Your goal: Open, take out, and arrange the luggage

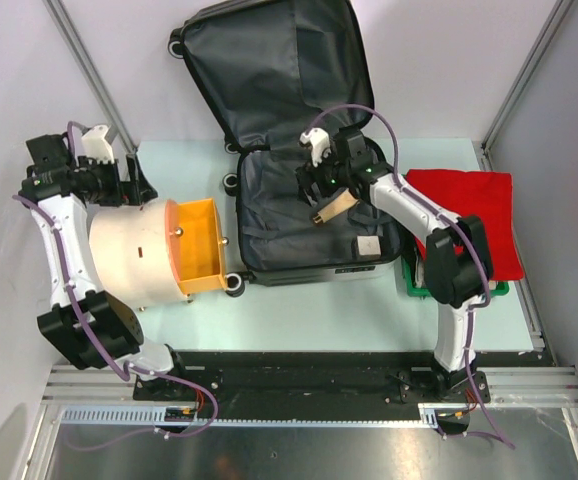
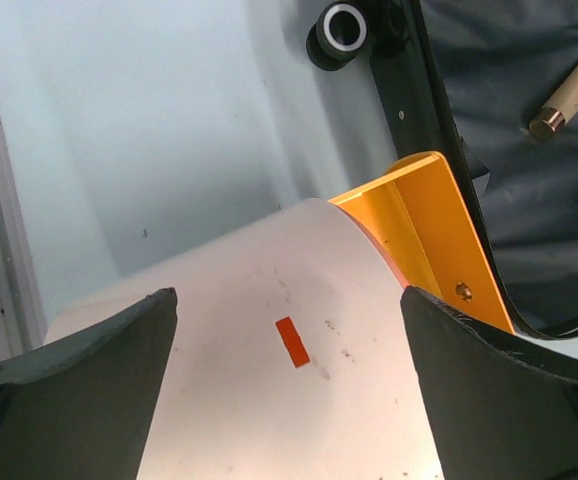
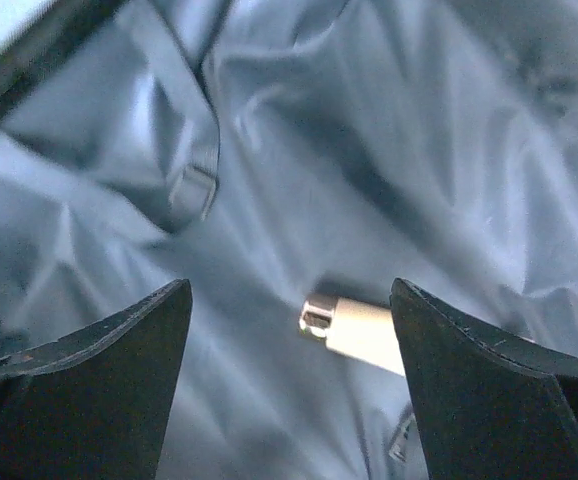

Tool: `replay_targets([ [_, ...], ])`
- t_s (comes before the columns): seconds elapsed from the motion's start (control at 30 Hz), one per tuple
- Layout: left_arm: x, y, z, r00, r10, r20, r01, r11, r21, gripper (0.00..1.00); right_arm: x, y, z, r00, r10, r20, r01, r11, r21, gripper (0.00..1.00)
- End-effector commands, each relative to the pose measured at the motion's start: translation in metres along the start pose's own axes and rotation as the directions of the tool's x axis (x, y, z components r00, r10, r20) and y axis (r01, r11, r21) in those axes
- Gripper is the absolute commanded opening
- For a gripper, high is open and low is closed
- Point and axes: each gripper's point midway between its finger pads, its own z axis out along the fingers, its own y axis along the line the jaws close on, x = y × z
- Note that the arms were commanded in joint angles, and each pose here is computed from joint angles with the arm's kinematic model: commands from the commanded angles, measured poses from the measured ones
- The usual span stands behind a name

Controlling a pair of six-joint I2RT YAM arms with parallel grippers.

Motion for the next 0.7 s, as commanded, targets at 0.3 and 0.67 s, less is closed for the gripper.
replay_targets([
  [0.3, -0.021, -0.016, -0.013, 0.998, 0.027, 0.062, -0.03, 0.999, 0.033, 0.99, 0.089, -0.062, -0.026, 0.537, -0.843, -0.025, 0.793, 0.515, -0.327, 0.8],
  [0.67, -0.02, -0.02, -0.022, 0.996, 0.042, 0.075, -0.043, 0.999, 0.012, 0.99, 0.114, -0.052, 0.024, 0.368, -0.924, 0.1, 0.854, 0.294, -0.429, 0.82],
])
